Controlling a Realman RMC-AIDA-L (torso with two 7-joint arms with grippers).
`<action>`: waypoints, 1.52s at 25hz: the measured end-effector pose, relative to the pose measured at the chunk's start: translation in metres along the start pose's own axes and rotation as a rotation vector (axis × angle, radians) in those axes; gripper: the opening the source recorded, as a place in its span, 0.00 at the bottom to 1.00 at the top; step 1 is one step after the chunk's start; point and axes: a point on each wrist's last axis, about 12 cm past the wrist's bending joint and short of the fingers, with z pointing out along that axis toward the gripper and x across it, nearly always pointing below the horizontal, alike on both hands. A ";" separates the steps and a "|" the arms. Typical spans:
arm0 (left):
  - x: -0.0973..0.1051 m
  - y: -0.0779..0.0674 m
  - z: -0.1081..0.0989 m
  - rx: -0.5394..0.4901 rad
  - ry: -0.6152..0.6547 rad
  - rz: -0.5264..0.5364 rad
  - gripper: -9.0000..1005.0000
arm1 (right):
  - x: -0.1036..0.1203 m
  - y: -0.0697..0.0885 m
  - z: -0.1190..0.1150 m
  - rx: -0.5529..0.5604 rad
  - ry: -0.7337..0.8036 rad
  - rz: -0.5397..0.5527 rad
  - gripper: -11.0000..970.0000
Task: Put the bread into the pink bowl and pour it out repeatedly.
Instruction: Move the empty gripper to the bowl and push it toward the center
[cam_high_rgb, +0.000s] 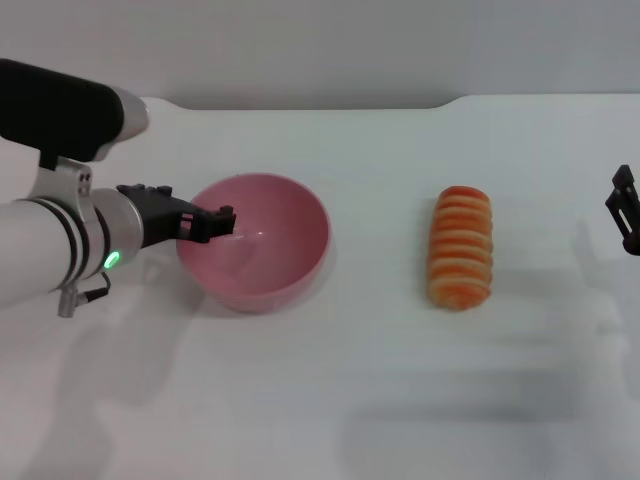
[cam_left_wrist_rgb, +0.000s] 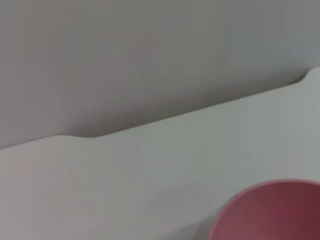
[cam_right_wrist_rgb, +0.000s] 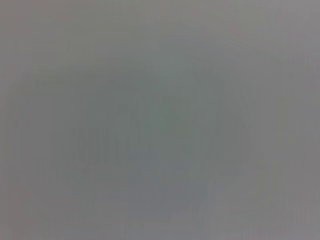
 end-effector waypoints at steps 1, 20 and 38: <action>0.000 0.000 0.000 0.000 0.000 0.000 0.71 | 0.000 0.000 0.000 0.000 0.000 0.000 0.82; 0.013 -0.002 0.017 0.039 0.011 -0.048 0.67 | -0.002 0.003 0.002 -0.008 -0.011 0.004 0.82; 0.011 -0.008 0.021 0.060 -0.018 -0.008 0.17 | -0.004 0.003 0.003 -0.008 -0.019 0.007 0.82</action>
